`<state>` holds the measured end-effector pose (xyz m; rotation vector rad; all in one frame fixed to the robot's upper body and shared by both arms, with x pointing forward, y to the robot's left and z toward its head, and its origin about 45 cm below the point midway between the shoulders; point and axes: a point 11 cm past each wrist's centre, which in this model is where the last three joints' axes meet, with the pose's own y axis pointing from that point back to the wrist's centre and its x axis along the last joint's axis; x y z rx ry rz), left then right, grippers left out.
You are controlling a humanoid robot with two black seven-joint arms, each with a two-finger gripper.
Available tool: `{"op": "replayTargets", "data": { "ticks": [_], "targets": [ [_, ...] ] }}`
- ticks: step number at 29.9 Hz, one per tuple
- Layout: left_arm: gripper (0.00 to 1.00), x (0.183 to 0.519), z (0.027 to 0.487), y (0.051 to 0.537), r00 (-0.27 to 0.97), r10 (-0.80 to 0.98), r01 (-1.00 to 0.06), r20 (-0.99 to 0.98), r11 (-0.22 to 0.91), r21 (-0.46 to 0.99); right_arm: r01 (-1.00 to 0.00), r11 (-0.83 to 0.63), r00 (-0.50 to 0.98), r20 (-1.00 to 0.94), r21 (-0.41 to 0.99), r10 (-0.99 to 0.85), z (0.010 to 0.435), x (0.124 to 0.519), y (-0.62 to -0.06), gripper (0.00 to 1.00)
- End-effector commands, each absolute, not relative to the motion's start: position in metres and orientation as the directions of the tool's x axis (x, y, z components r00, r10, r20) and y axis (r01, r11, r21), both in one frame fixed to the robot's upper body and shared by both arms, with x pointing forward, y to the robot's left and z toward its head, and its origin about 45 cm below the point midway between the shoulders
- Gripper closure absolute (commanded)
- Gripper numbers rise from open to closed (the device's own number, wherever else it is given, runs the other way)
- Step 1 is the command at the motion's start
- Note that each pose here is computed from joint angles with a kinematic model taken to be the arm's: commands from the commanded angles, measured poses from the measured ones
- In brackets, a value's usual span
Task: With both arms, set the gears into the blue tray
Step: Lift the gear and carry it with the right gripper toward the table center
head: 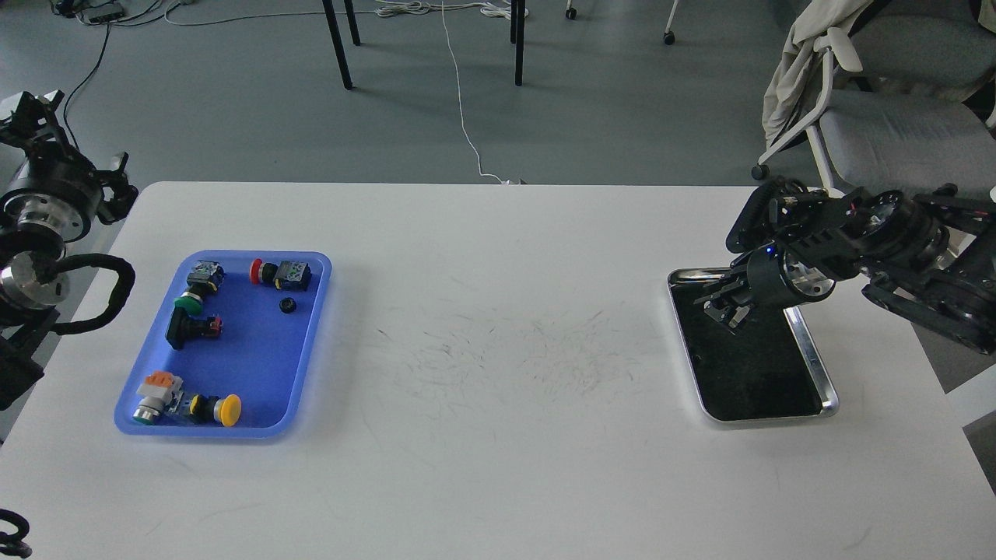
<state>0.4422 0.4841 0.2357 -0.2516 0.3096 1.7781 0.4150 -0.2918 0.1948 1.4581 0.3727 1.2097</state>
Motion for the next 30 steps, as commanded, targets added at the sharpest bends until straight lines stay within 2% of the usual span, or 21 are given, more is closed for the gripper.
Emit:
{"op": "replayTargets", "data": {
  "ticks": [1,9,14,25,30],
  "targets": [
    [0.01,0.44,0.243,0.492,-0.229,0.919,-0.973,-0.322,-0.221,0.062,-0.415,-0.402,0.312,0.543,0.816,0.78,0.199,0.421,-0.265,0.99],
    [0.01,0.435,0.254,0.509,-0.247,0.921,-0.969,-0.3,-0.244,0.05,-0.451,-0.592,0.14,0.708,0.668,0.692,0.213,0.439,-0.199,0.99],
    [0.01,0.432,0.261,0.518,-0.257,0.923,-0.966,-0.286,-0.256,0.042,-0.432,-0.682,0.053,0.771,0.591,0.634,0.217,0.438,-0.164,0.99],
    [0.01,0.428,0.281,0.527,-0.242,0.93,-0.969,-0.275,-0.247,0.016,-0.323,-0.842,-0.073,0.876,0.432,0.478,0.201,0.407,-0.107,0.99],
    [0.01,0.428,0.278,0.526,-0.234,0.931,-0.972,-0.281,-0.23,0.047,-0.281,-0.872,-0.077,0.896,0.401,0.437,0.186,0.392,-0.093,0.99]
  ]
}}
